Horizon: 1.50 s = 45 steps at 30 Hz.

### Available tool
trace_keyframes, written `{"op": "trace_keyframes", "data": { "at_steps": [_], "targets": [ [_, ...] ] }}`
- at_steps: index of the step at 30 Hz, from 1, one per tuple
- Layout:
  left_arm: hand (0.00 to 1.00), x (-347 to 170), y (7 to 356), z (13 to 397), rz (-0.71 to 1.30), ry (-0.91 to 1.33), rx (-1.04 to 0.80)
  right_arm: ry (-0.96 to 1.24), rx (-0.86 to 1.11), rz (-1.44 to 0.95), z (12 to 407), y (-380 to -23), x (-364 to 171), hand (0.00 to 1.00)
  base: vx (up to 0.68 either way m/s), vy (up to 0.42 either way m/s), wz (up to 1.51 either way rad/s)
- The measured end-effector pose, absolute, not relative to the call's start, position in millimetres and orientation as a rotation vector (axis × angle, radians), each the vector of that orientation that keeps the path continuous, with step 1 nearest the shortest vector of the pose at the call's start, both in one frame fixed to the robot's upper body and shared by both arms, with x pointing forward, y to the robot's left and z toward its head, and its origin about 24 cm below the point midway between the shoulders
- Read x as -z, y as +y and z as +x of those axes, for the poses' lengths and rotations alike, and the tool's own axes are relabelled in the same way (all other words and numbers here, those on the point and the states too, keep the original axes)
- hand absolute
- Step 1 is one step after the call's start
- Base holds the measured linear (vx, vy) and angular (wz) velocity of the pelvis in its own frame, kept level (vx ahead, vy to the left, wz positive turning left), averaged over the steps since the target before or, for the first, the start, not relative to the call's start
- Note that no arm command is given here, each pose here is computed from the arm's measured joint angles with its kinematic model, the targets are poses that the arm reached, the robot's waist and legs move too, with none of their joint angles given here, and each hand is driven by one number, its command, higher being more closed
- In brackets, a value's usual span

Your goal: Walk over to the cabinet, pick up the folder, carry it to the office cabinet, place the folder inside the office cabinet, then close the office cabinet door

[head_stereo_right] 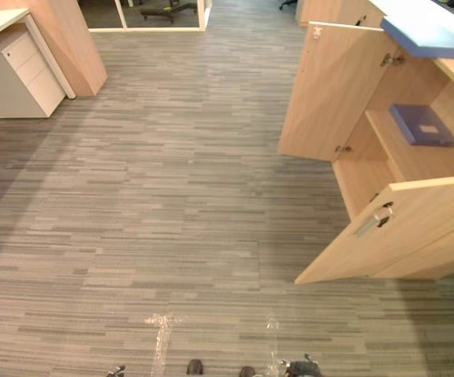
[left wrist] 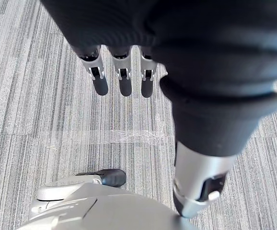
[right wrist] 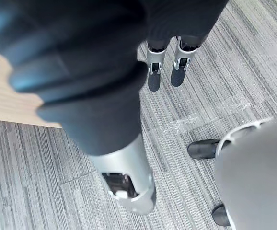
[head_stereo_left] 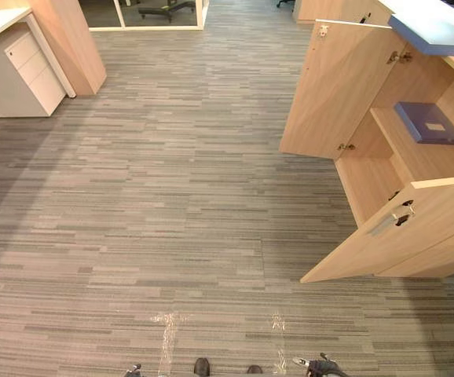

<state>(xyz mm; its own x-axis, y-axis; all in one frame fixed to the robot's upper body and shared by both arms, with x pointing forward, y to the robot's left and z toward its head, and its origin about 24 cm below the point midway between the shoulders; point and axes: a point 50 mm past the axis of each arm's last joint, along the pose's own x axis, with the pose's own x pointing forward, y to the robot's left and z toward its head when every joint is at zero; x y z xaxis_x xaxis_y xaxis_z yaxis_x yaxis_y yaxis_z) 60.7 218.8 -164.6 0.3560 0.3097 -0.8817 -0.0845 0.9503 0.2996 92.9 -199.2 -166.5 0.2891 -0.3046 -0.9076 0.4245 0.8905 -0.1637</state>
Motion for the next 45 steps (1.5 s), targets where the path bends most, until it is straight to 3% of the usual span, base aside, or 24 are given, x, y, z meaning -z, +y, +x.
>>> {"op": "trace_keyframes", "data": {
  "at_steps": [5, 12, 20, 28, 35, 41, 45],
  "targets": [
    [0.0, 164.5, 220.2, 60.4, 0.183, 1.181, -0.294, 1.172, 0.483, 0.124, 95.4, -196.6, 166.0, 0.0, 0.0, -0.002, 0.04],
    [0.0, 153.6, 226.3, 88.6, 0.163, 1.057, -0.362, 1.103, 0.473, 0.126, 109.3, -194.3, 160.3, 0.0, -0.05, 0.038, 0.3],
    [0.0, 155.7, 226.1, 73.6, 0.162, 1.082, -0.451, 1.104, 0.412, 0.046, 112.3, -193.2, 159.2, 0.0, 0.22, 0.263, -0.33],
    [0.0, 158.1, 227.5, 68.3, 0.226, 1.116, -0.339, 1.155, 0.405, 0.128, 109.5, -177.4, 164.3, 0.0, 0.38, 0.363, -0.5],
    [0.0, 158.2, 212.4, 84.4, 0.221, 1.072, -0.192, 1.106, 0.421, 0.074, 119.4, -205.5, 157.4, 0.0, 0.29, 0.239, -0.04],
    [0.0, 156.1, 217.6, 93.2, 0.173, 1.055, -0.244, 1.035, 0.393, 0.096, 139.9, -195.6, 151.5, 0.0, 0.14, -0.006, 0.09],
    [0.0, 157.0, 218.5, 90.6, 0.123, 1.067, -0.296, 1.058, 0.416, 0.117, 130.2, -197.2, 154.6, 0.0, 0.18, -0.154, 0.2]
  ]
}}
